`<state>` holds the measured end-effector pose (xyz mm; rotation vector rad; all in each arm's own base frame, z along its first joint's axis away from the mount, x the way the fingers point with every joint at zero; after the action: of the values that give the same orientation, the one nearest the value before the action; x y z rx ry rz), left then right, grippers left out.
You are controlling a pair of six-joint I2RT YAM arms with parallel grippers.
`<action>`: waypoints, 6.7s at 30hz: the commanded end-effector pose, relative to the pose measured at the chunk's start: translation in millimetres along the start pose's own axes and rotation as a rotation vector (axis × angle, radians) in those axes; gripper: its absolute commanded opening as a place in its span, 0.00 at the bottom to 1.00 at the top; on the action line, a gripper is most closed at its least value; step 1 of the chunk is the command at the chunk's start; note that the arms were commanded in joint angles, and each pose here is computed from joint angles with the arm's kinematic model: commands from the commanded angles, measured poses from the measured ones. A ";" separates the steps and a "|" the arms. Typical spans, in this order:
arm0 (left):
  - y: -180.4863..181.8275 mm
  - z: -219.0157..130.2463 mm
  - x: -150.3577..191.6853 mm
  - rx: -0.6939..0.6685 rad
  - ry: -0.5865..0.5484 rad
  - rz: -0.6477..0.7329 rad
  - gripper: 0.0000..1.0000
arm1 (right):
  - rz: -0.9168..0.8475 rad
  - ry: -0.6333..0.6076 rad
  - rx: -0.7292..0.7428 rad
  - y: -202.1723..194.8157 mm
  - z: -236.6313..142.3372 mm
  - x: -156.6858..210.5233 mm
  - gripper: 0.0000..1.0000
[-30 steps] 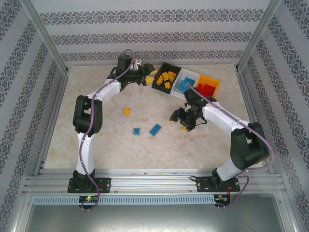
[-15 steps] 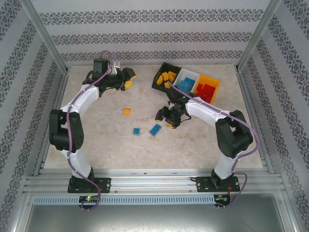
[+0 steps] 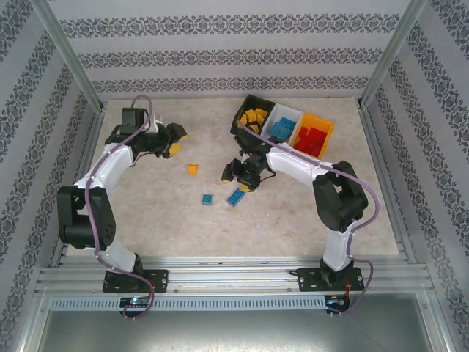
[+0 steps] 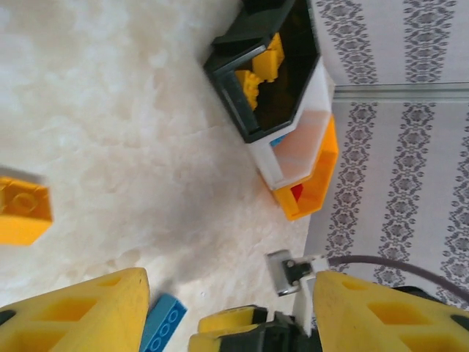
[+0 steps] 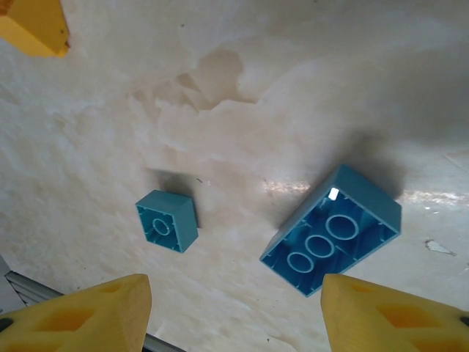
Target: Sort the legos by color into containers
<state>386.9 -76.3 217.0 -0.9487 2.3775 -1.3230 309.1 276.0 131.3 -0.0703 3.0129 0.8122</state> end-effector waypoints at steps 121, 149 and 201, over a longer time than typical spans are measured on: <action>-147.5 268.5 -41.5 0.324 0.199 -0.164 0.37 | 0.259 -0.102 0.214 -137.4 -77.2 25.0 0.62; -136.0 287.1 -53.4 0.360 0.168 -0.206 0.54 | 0.271 -0.064 0.208 -148.4 -76.0 2.7 0.62; -11.4 27.2 27.4 -0.082 0.074 0.128 0.59 | 0.022 -0.002 0.298 -35.4 -22.8 58.4 0.78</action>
<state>390.9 -120.0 198.0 -0.8480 2.5989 -1.2077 257.0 231.8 138.2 -0.0322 3.0547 0.4395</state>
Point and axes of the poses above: each hand's point on the last joint's axis, 136 mm out from that joint toward the fingers, its own z axis out along the fingers, its own y axis along the line the jaws close on, x = y × z, the point moved 5 cm from there along -z, back along the fingers, and after that the axes turned 14 degrees about -z, right-handed, at the moved point
